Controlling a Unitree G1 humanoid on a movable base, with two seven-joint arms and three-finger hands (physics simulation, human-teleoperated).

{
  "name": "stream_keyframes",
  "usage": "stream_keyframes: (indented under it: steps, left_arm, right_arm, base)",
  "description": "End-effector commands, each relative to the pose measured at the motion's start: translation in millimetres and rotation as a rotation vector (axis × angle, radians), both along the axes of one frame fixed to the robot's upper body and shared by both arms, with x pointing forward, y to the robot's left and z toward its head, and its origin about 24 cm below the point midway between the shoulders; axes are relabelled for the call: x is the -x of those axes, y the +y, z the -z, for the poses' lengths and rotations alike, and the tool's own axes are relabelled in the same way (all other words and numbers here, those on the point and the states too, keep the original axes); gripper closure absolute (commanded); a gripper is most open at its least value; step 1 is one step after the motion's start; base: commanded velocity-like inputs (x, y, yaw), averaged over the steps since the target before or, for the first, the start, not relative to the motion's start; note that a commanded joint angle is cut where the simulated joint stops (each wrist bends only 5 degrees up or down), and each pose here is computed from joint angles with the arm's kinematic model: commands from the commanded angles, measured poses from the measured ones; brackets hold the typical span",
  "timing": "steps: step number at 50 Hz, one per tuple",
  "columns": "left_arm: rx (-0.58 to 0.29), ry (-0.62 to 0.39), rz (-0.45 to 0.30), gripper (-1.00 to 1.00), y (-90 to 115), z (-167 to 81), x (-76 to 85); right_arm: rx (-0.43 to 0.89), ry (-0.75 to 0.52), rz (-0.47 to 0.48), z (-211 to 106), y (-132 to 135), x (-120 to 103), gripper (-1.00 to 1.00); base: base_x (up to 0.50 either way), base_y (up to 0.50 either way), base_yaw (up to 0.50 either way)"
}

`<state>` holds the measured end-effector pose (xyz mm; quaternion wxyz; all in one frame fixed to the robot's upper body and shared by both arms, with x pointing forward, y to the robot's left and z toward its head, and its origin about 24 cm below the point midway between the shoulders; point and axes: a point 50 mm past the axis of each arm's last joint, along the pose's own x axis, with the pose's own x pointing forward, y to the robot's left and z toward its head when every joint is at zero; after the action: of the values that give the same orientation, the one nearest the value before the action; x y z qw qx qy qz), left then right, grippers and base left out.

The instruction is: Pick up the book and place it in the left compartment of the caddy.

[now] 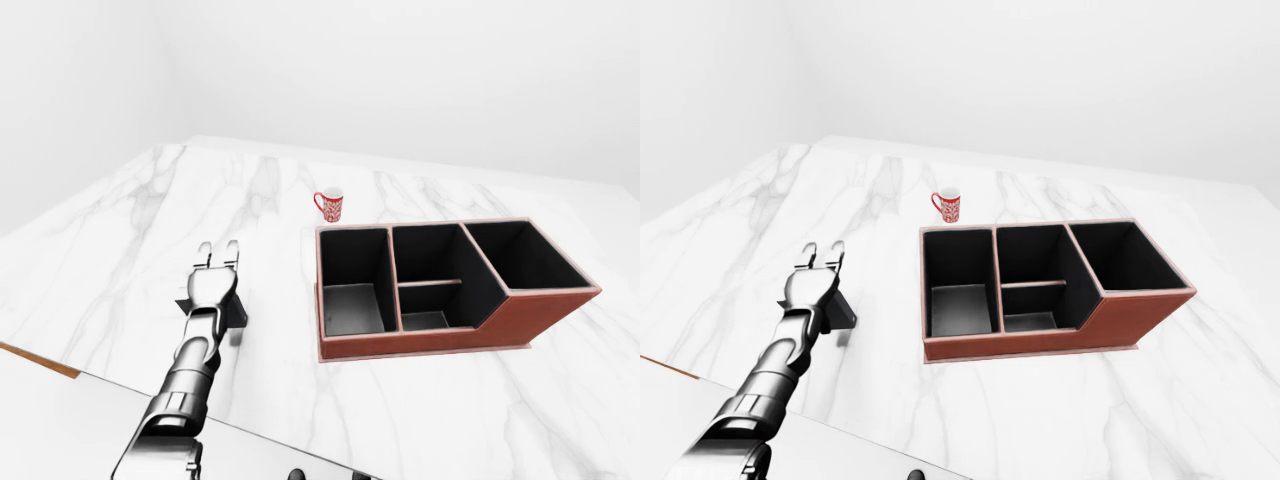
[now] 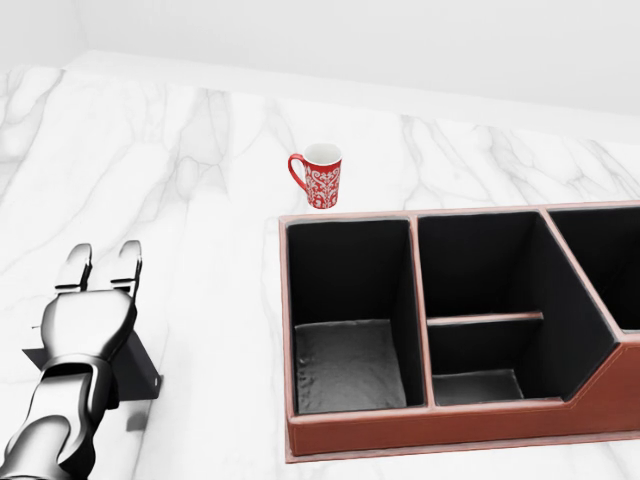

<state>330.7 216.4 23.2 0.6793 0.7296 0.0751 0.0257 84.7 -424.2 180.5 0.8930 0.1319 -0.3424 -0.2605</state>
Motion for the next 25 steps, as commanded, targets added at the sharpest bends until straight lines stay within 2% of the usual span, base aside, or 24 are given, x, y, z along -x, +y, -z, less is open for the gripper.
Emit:
stream_keyframes:
  steps: [1, 18, 25]
  left_arm:
    - [-0.013, 0.036, -0.022, -1.0, 10, -1, -4.7]
    - [0.047, 0.084, -0.136, -1.0, 31, 16, -3.6]
    - [0.055, 0.104, -0.156, -1.0, 33, 21, -1.1]
  right_arm:
    - [0.006, 0.003, 0.0, 0, 0, 0, -1.0]
    - [0.009, 0.007, -0.004, 1, 1, 0, -1.0]
    - [0.012, 0.004, -0.001, -1, 1, 1, -1.0]
  base:
    - [0.0, 0.0, 0.0]
    - [0.0, 0.0, 0.0]
    - [0.0, 0.0, 0.0]
